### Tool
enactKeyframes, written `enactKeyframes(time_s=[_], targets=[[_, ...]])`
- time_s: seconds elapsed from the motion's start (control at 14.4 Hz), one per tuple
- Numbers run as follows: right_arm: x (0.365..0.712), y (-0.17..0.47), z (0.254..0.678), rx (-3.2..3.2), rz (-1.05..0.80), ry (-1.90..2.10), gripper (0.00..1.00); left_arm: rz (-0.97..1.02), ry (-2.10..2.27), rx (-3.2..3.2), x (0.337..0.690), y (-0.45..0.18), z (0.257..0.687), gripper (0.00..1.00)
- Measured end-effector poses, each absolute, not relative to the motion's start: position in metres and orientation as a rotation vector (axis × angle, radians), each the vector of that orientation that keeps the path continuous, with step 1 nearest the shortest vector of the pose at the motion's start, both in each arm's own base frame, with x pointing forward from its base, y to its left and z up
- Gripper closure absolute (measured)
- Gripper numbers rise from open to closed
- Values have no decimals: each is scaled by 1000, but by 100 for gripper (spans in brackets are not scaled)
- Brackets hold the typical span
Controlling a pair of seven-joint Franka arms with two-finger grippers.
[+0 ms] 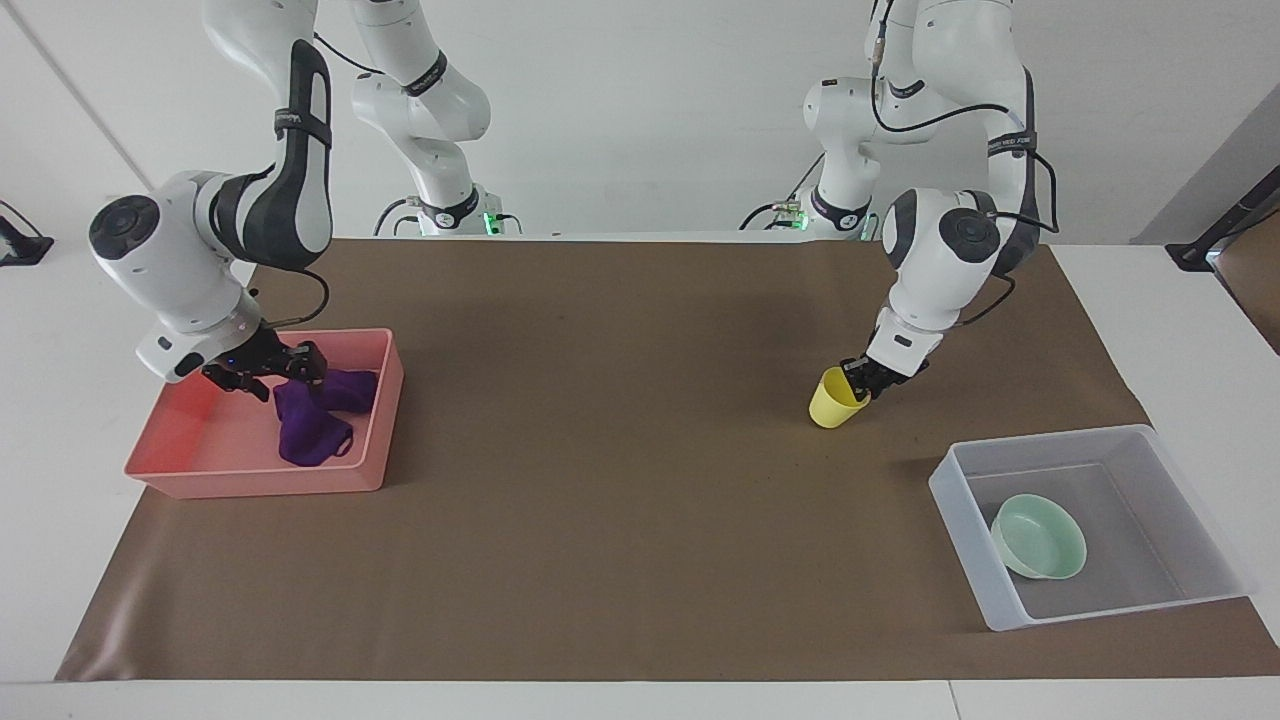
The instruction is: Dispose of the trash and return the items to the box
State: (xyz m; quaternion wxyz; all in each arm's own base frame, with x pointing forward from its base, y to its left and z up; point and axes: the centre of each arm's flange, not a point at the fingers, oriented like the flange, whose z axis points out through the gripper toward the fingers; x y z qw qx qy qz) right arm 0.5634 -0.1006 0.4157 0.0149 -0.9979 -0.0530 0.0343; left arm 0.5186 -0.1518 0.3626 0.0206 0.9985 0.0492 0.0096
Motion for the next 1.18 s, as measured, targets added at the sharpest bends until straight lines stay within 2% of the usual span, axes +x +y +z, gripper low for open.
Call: enactKeyframes(time_s=[0.14, 0.42, 0.56, 0.7, 0.9, 1.04, 1.11, 1.18], targets=[[573, -60, 443, -3107, 128, -163, 19, 56, 266, 3071, 534, -156, 397, 96], [576, -3, 475, -3109, 201, -156, 19, 100, 542, 2996, 585, -140, 512, 96], [575, 8, 498, -3106, 240, -167, 19, 161, 652, 2980, 617, -105, 534, 96], [571, 7, 526, -3103, 262, -166, 19, 232, 793, 2955, 648, -47, 523, 96], [553, 4, 577, -3100, 302, -161, 19, 302, 891, 2949, 682, 34, 468, 96], [534, 1, 607, -3098, 311, -154, 13, 329, 895, 2955, 697, 49, 426, 96], [523, 0, 617, -3096, 318, -153, 13, 336, 893, 2958, 703, 50, 407, 96], [514, 0, 626, -3096, 320, -154, 7, 335, 877, 2966, 707, 50, 391, 96]])
